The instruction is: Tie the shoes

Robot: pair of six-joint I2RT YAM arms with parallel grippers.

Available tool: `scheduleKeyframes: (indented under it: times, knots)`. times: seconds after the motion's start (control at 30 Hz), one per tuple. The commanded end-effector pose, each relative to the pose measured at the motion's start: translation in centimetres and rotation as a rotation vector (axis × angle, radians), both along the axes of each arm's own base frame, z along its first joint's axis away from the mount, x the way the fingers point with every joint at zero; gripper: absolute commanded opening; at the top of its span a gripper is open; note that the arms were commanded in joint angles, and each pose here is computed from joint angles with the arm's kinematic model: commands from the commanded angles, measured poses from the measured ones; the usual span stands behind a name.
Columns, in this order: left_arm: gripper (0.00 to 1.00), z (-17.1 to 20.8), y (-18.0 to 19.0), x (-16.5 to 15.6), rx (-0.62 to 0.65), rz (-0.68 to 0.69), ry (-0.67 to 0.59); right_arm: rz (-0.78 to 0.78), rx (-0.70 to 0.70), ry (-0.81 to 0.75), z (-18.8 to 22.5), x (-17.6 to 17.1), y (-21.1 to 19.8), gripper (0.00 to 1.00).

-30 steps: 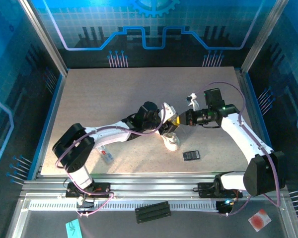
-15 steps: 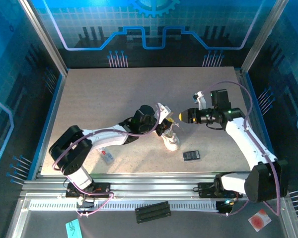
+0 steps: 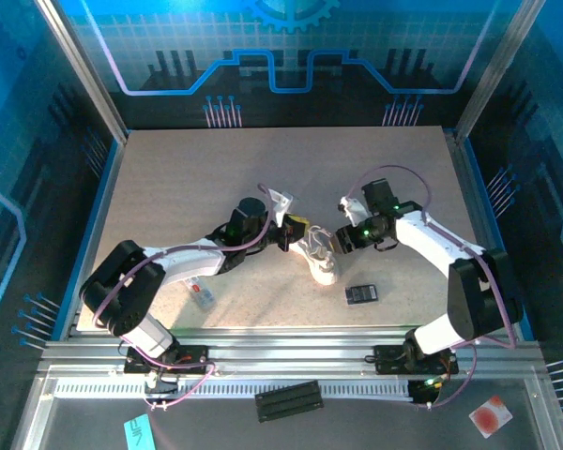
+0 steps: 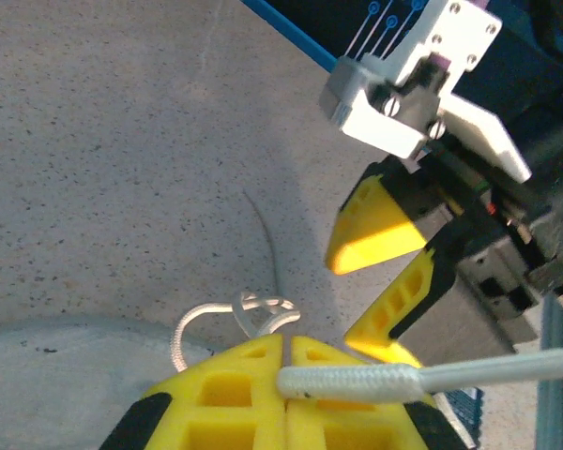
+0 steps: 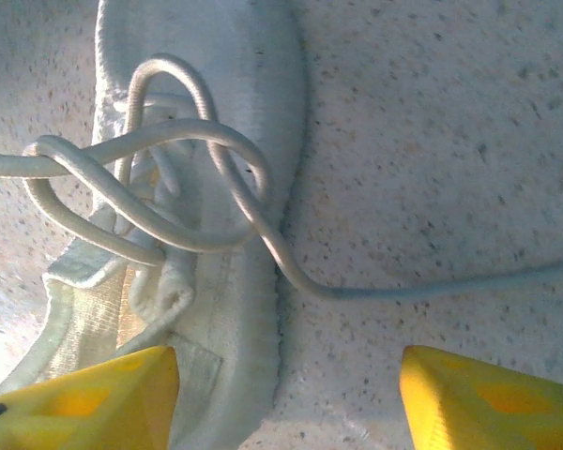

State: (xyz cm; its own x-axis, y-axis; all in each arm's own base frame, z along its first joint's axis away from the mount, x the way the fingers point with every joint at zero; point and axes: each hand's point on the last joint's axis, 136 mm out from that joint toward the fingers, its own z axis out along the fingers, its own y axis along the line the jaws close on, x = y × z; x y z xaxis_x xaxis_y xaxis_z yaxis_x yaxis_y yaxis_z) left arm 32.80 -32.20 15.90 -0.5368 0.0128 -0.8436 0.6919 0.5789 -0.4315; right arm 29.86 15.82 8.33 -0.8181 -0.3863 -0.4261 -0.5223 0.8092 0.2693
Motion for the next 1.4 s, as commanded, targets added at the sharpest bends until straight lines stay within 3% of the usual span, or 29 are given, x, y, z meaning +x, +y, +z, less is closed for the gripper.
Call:
scheduleKeyframes:
  times: [0.0,0.3,0.37,0.43,0.47,0.5,0.8,1.0,1.2,1.37]
  knots:
    - [0.0,1.8,-0.4,-0.4,-0.101,-0.042,0.008,0.147,-0.084,-0.119,-0.2,1.0,0.7,0.65]
    - [0.0,1.7,0.2,-0.2,-0.155,-0.054,0.041,0.253,-0.172,-0.15,-3.5,3.9,1.8,0.61]
    - [0.0,1.8,0.2,-0.2,-0.158,-0.062,0.046,0.248,-0.161,-0.157,-3.5,4.5,2.1,0.45]
    - [0.0,1.9,0.4,-0.2,-0.157,-0.062,0.053,0.218,-0.166,-0.191,-2.8,5.1,2.0,0.11]
    - [0.0,2.0,0.5,-0.1,-0.157,-0.06,0.054,0.2,-0.175,-0.216,-2.3,5.5,1.7,0.02]
    - [0.0,2.2,0.7,-0.2,-0.157,-0.057,0.055,0.176,-0.195,-0.243,-1.7,5.8,1.1,0.0]
    - [0.0,4.9,3.8,-0.5,-0.089,-0.001,0.048,-0.073,-0.29,-0.373,5.2,7.4,-4.8,0.0]
    - [0.0,6.5,7.9,0.3,-0.029,0.116,0.065,-0.166,-0.306,-0.352,7.3,7.7,-7.2,0.0]
    - [0.0,7.4,11.7,0.7,-0.002,0.212,0.074,-0.215,-0.301,-0.351,8.3,7.5,-7.8,0.0]
    - [0.0,8.0,11.8,0.6,0.003,0.195,0.106,-0.128,-0.176,-0.352,8.8,6.3,-4.9,0.0]
